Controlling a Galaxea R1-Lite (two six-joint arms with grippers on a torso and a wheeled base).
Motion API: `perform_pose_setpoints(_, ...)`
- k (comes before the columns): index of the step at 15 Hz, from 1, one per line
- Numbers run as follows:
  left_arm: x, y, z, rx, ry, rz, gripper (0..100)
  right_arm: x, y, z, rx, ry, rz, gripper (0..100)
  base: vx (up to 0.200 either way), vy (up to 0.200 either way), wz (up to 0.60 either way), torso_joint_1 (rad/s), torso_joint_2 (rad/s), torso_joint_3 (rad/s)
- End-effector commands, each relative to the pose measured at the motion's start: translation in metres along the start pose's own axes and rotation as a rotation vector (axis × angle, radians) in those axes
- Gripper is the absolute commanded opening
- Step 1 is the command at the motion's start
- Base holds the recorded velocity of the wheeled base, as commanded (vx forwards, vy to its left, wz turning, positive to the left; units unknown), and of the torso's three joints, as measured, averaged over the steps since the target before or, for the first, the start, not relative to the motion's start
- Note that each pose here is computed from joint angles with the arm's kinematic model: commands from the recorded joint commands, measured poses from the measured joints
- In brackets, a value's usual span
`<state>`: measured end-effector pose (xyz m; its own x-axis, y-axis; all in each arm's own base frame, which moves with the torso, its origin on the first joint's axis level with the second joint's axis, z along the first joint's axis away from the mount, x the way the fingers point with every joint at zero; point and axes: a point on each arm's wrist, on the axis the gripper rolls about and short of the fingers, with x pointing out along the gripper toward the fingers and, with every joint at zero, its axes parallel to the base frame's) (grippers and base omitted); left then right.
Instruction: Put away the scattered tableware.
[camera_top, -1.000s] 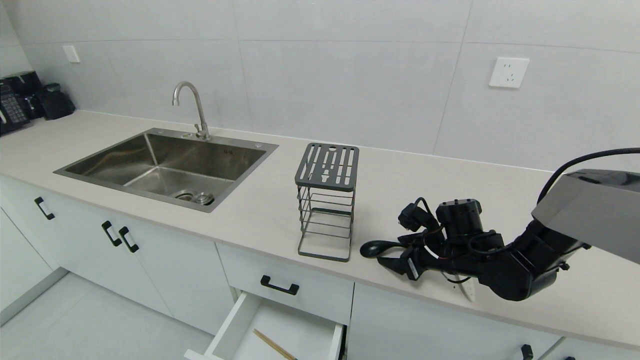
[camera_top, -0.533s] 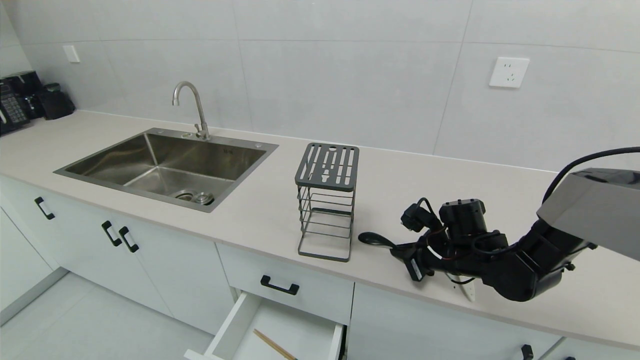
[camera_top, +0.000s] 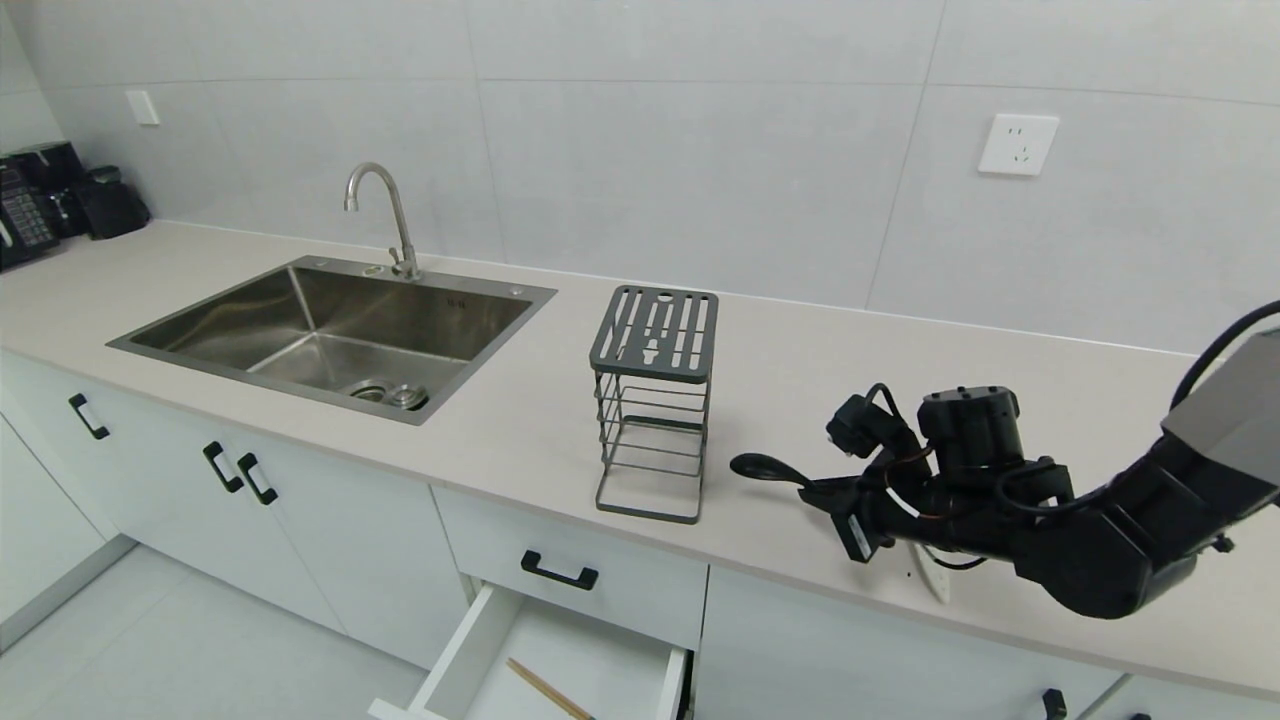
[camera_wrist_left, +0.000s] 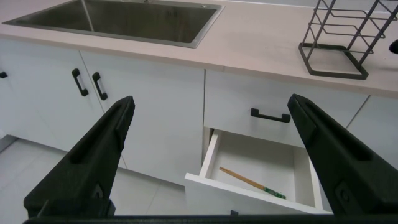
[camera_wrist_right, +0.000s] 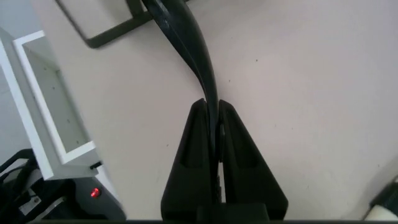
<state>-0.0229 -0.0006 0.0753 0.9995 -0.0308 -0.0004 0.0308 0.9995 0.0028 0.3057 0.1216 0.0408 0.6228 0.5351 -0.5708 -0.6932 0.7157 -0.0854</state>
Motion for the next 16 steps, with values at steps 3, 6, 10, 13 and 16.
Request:
perform_pose_setpoints(3, 0.000, 0.000, 0.000, 0.000, 0.001, -0.001, 100, -0.021, 0.037, 0.011, -0.057, -0.032, 0.077, 0, 0.000, 0.000, 0.00, 0.000, 0.00, 0.000)
perform_pose_setpoints(6, 0.000, 0.000, 0.000, 0.000, 0.001, -0.001, 100, -0.025, 0.053, 0.008, -0.076, -0.021, 0.118, 0, 0.000, 0.000, 0.00, 0.000, 0.00, 0.000)
perform_pose_setpoints(10, 0.000, 0.000, 0.000, 0.000, 0.001, 0.000, 100, -0.034, 0.064, 0.012, -0.096, -0.037, 0.144, 0, 0.000, 0.000, 0.00, 0.000, 0.00, 0.000)
perform_pose_setpoints(13, 0.000, 0.000, 0.000, 0.000, 0.001, -0.001, 100, -0.034, 0.086, 0.018, -0.085, -0.052, 0.203, 0, 0.000, 0.000, 0.00, 0.000, 0.00, 0.000)
perform_pose_setpoints(16, 0.000, 0.000, 0.000, 0.000, 0.001, 0.000, 100, -0.033, 0.107, 0.025, -0.082, -0.082, 0.254, 0, 0.000, 0.000, 0.00, 0.000, 0.00, 0.000)
